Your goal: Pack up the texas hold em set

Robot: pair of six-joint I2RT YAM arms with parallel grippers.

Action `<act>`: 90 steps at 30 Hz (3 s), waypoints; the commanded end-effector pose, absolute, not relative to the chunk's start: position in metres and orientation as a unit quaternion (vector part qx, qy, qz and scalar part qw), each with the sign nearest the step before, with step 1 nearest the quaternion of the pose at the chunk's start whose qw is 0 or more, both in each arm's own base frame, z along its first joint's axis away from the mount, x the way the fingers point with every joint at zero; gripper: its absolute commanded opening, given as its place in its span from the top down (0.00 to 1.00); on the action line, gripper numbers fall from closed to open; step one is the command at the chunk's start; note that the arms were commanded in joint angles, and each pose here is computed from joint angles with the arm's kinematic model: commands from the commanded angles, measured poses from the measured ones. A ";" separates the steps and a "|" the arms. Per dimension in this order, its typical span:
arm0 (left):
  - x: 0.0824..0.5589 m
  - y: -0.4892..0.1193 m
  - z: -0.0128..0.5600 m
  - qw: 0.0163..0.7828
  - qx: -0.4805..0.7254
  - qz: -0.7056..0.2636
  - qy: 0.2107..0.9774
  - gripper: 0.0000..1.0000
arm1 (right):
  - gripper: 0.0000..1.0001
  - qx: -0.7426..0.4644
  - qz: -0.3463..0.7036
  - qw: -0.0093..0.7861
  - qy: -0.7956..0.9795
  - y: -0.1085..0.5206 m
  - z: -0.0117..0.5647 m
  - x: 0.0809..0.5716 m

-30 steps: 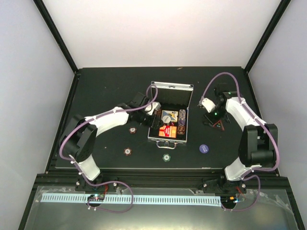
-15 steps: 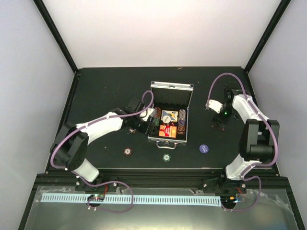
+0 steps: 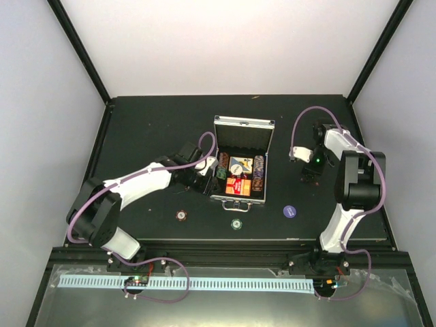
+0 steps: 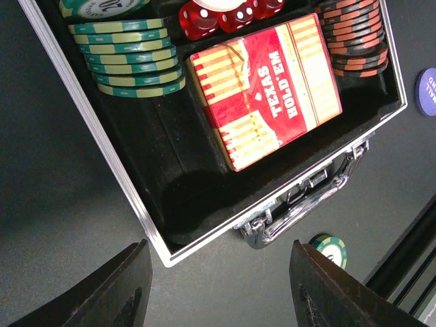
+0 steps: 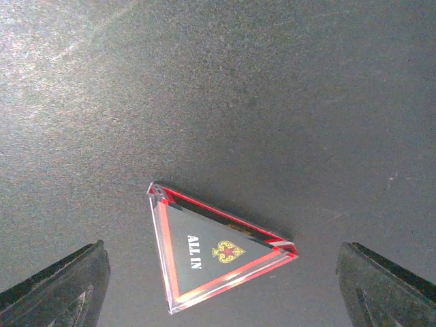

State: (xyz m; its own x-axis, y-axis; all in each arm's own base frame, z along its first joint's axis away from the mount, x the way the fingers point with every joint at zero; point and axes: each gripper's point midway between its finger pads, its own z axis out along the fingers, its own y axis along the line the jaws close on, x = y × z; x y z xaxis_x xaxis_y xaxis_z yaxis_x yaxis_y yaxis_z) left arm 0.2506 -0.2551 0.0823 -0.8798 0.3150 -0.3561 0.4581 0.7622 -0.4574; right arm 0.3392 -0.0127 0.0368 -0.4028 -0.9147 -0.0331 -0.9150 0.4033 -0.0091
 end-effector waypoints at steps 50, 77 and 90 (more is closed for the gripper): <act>0.265 -0.204 0.078 0.156 0.111 -0.243 0.951 0.42 | 0.48 -0.635 0.041 0.098 0.765 0.118 0.109 0.285; 0.255 -0.169 0.076 0.179 0.063 -0.228 0.955 0.42 | 0.47 -0.692 0.080 0.105 0.710 0.269 0.070 0.300; 0.257 -0.169 0.079 0.182 0.066 -0.226 0.955 0.42 | 0.41 -0.704 0.102 0.075 0.699 0.270 0.048 0.289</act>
State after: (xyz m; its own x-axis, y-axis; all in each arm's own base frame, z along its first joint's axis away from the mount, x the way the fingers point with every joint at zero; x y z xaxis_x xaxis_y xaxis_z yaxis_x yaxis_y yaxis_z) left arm 0.2516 -0.1721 0.0719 -0.9327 0.0594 -0.3557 0.2139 0.8852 -0.4130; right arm 0.2929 0.2643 0.0468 -0.0224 -0.9732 -0.2287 -0.9996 0.0175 0.0234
